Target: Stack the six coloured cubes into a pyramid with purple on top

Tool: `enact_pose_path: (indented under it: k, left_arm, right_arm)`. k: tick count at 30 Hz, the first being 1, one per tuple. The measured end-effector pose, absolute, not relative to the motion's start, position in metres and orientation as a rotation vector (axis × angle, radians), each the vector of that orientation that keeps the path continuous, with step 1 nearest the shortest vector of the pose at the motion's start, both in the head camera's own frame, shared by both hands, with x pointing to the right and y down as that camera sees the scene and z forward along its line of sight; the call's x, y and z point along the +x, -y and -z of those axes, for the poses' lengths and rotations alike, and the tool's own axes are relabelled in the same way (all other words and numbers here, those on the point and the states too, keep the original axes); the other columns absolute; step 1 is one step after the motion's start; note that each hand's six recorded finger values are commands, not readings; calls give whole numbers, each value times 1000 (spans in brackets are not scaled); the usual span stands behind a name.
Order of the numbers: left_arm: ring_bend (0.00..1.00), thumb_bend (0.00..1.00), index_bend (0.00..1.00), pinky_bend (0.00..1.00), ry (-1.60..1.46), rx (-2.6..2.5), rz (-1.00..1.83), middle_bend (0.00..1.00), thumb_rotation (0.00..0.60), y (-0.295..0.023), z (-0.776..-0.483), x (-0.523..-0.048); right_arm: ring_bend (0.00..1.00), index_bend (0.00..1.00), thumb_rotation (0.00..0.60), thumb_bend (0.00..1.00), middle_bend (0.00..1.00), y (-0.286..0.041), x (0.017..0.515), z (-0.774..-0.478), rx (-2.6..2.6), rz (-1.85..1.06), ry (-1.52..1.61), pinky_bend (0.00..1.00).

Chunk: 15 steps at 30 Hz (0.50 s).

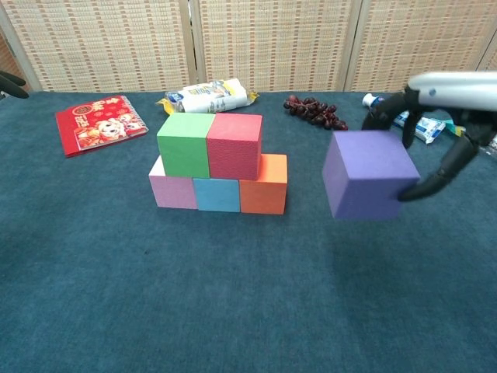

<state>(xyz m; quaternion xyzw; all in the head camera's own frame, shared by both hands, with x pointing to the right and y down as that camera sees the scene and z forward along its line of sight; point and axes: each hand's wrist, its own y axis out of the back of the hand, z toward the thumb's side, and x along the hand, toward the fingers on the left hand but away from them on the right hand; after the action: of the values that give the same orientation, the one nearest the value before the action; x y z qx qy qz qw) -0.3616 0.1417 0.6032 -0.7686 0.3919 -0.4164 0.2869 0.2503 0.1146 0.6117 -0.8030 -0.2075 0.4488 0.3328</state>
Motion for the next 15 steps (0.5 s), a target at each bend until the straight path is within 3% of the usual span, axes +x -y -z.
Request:
enact_pose_path:
  k: [6, 15]
  left_arm:
    - [0, 317, 192, 126, -1024, -2050, 1110, 61, 600, -142, -603, -357]
    - [0, 317, 191, 126, -1022, -2045, 1118, 61, 600, -142, -601, -358]
  right_arm:
    - [356, 490, 600, 176, 408, -71, 209, -588, -2178, -1104, 596, 470]
    - [356, 492, 600, 175, 408, -29, 149, -584, -2266, -1102, 599, 464]
